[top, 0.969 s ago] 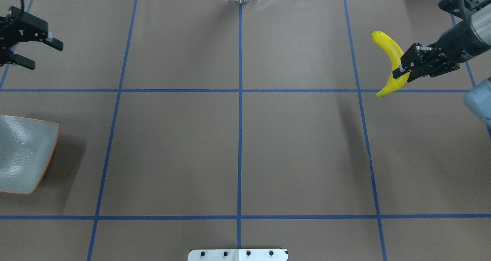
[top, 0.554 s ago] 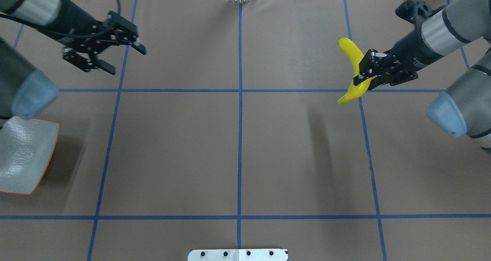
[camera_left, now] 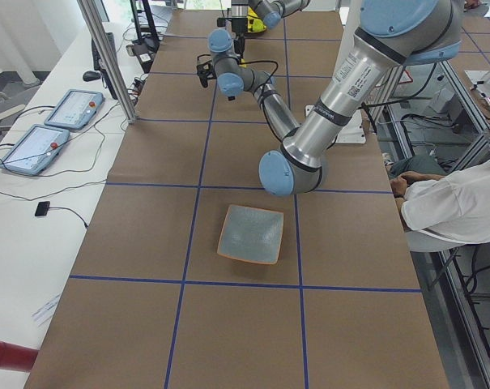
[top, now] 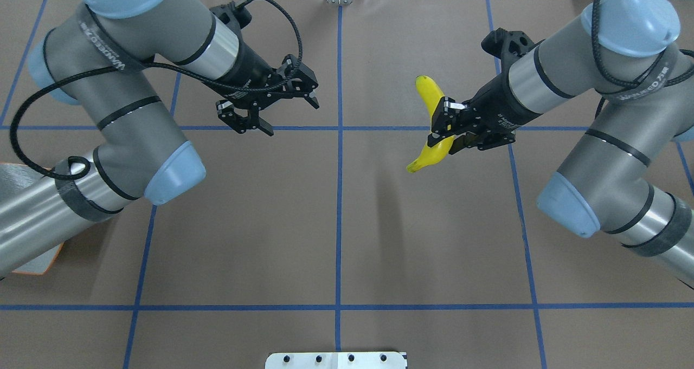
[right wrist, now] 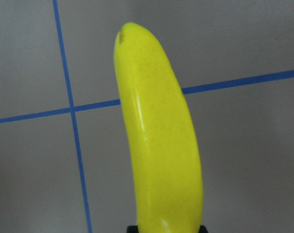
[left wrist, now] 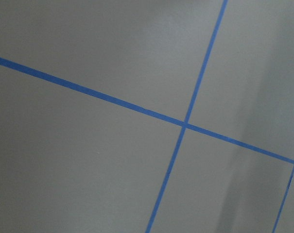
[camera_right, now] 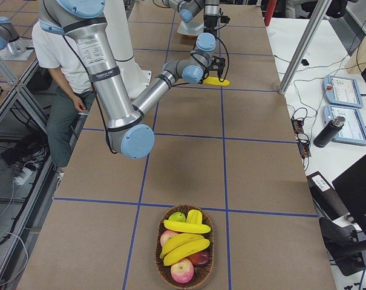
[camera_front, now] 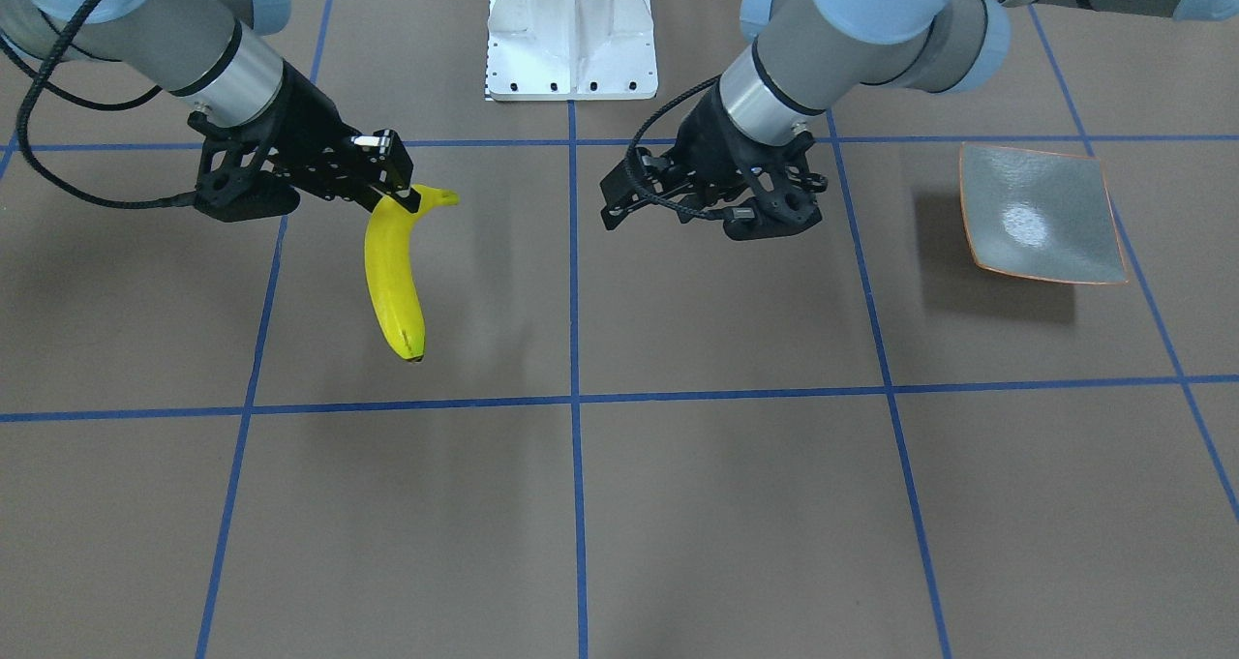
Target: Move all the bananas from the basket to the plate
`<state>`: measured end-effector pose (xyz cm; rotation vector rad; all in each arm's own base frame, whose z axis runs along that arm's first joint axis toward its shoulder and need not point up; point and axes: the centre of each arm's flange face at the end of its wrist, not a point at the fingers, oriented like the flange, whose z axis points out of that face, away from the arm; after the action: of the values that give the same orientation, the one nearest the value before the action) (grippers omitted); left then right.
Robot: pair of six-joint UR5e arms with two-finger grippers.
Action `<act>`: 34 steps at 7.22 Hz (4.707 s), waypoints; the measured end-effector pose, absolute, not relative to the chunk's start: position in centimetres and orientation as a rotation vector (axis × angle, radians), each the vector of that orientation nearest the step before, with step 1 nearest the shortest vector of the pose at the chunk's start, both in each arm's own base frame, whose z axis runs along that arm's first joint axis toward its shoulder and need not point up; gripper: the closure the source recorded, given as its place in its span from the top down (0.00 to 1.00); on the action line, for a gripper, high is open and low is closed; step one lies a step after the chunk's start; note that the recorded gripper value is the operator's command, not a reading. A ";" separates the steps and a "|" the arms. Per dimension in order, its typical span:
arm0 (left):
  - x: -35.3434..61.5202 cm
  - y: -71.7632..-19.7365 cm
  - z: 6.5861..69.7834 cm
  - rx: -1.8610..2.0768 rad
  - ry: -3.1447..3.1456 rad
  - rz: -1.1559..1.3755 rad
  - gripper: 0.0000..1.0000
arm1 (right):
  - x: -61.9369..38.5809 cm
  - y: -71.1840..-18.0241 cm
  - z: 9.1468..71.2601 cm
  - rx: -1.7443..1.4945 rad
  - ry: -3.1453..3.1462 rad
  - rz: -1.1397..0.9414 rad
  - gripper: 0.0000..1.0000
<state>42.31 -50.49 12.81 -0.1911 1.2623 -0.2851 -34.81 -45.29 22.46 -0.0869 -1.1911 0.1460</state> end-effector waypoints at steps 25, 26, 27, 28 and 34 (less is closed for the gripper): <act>46.1 -48.6 10.5 -0.202 1.392 -0.316 0.00 | -37.3 -40.7 15.5 -0.048 -1.286 0.113 1.00; 44.5 -48.1 13.2 -0.197 1.376 -0.323 0.00 | -35.6 -41.5 16.4 -0.032 -1.278 0.143 1.00; 42.3 -48.2 16.0 -0.175 1.359 -0.331 0.00 | -33.8 -42.5 18.0 -0.019 -1.259 0.181 1.00; 39.8 -48.9 18.9 -0.150 1.335 -0.327 0.00 | -32.2 -43.5 19.7 -0.007 -1.235 0.220 1.00; 15.8 -46.4 48.0 0.067 1.032 -0.161 0.00 | -23.2 -47.2 28.1 0.075 -1.113 0.342 1.00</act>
<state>15.77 -46.40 48.01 0.0673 1.0319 -0.1606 -23.22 -47.24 28.07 0.0753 -1.1135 0.3420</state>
